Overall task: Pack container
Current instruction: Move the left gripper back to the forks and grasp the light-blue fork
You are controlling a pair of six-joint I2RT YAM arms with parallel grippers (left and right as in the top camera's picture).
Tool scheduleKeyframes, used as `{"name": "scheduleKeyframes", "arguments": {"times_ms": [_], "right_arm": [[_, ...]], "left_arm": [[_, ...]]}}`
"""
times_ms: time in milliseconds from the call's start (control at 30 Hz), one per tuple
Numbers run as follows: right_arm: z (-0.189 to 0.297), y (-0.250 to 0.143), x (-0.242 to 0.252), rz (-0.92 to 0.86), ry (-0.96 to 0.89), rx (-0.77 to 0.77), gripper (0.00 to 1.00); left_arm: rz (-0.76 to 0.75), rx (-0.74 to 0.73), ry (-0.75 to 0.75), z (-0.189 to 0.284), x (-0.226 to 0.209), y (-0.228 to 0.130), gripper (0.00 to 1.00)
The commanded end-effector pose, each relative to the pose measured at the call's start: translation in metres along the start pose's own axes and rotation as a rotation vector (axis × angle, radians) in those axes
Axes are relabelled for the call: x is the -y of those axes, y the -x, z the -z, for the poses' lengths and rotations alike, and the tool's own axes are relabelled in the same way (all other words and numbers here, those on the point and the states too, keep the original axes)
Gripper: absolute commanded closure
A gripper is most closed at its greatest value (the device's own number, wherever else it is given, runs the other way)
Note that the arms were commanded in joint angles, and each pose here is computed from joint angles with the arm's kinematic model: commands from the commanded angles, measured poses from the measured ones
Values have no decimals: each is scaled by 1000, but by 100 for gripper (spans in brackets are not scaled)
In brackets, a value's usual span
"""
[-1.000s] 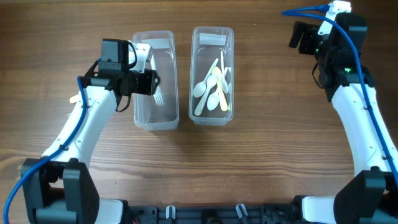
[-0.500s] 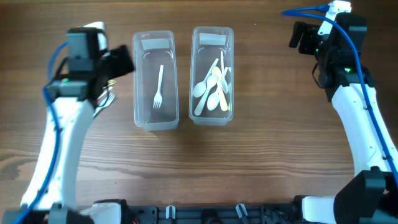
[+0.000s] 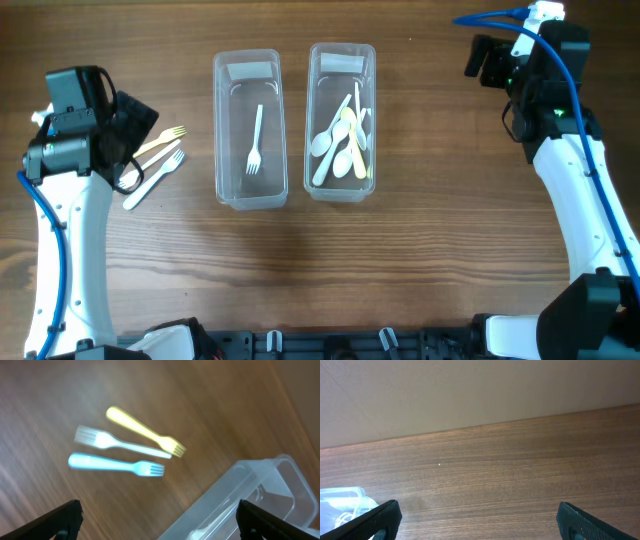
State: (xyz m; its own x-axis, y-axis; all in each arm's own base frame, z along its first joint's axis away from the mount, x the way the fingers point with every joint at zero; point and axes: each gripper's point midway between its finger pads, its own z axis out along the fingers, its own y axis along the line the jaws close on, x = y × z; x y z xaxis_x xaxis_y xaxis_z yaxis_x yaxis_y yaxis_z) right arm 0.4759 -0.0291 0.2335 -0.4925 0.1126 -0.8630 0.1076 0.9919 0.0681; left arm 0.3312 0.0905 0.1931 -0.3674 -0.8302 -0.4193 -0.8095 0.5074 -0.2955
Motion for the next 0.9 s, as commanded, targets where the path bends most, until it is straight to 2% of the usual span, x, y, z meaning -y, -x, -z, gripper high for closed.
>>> {"name": "scheduleKeyframes", "arguments": {"times_ms": [0,100,233,300,400,567,733,867], "right_arm": [[4,7,3,5,-17,19,0],[4,7,3,4,-17,19,0],[4,7,3,4,-17,19,0],[4,7,3,5,-17,19,0],[4,7,3,5,-17,19,0],[4,6,3,4,-17,19,0],[4,6,3,5,-17,19,0],[4,6,3,4,-17,19,0]], "left_arm": [[526,-25,162,-6,-31,-17,0],[672,-5,258,-24,-48,-27,6],[724,-18,388,-53,-67,-44,10],[746,-28,438,-67,-72,-52,16],[751,-57,501,-98,-75,-63,32],[761,-107,513,-127,-71,-75,50],[819,-89,500,-134,-68,-73,58],[835,-69,462,-139,-63,-65,50]]}}
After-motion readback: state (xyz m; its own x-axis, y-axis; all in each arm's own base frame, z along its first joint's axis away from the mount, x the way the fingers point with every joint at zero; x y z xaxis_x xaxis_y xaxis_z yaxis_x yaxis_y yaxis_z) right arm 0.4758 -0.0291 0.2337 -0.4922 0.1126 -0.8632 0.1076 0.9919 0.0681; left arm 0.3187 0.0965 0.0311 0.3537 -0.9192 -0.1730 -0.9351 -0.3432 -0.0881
